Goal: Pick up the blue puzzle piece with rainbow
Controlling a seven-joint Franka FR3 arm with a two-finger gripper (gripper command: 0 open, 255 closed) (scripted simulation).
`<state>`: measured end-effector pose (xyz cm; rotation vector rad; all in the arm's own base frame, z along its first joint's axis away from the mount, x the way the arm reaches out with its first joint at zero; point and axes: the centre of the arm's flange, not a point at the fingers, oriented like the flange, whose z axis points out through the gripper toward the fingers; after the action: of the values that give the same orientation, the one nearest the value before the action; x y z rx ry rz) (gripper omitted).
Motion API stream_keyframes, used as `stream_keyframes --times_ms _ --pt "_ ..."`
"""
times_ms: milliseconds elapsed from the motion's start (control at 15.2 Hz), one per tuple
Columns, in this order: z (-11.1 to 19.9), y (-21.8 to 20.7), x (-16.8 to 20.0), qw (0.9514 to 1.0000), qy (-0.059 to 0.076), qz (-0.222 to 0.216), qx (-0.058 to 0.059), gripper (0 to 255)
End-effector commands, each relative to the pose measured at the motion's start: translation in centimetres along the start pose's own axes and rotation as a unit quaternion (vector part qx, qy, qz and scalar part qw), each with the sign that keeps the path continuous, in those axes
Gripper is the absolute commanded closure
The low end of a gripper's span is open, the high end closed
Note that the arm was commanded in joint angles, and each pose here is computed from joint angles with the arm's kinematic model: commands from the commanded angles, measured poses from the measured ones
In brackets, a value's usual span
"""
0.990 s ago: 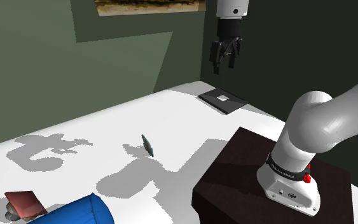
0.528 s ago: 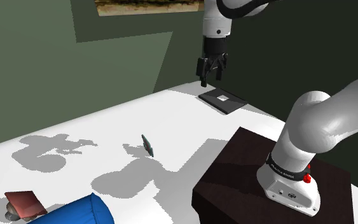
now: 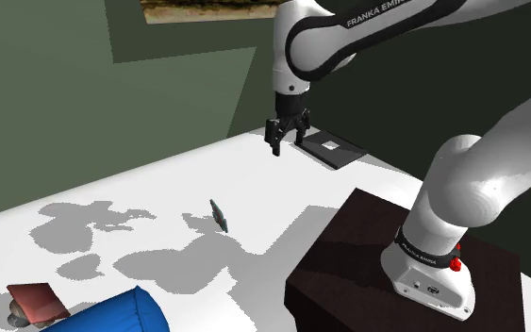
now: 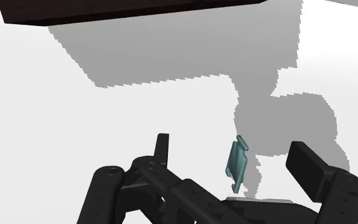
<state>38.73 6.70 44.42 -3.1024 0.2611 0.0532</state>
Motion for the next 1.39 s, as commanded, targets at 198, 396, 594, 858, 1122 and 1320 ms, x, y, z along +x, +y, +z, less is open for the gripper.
stream_keyframes --times_ms 198,396,594,858,1122,1320 --pt "5.2 -2.5 3.6 1.0 0.006 0.007 0.001 0" --pt "8.2 -4.0 5.6 0.9999 0.009 0.011 0.002 0" --pt "11.3 -5.4 7.6 0.9998 0.012 0.015 0.002 0" --pt "15.3 -7.3 10.3 0.9997 0.017 0.02 0.003 0" --pt "19.3 -9.1 13.1 0.9995 0.021 0.025 0.003 0" --pt "22.2 -10.5 15.3 0.9993 0.024 0.029 0.003 0"
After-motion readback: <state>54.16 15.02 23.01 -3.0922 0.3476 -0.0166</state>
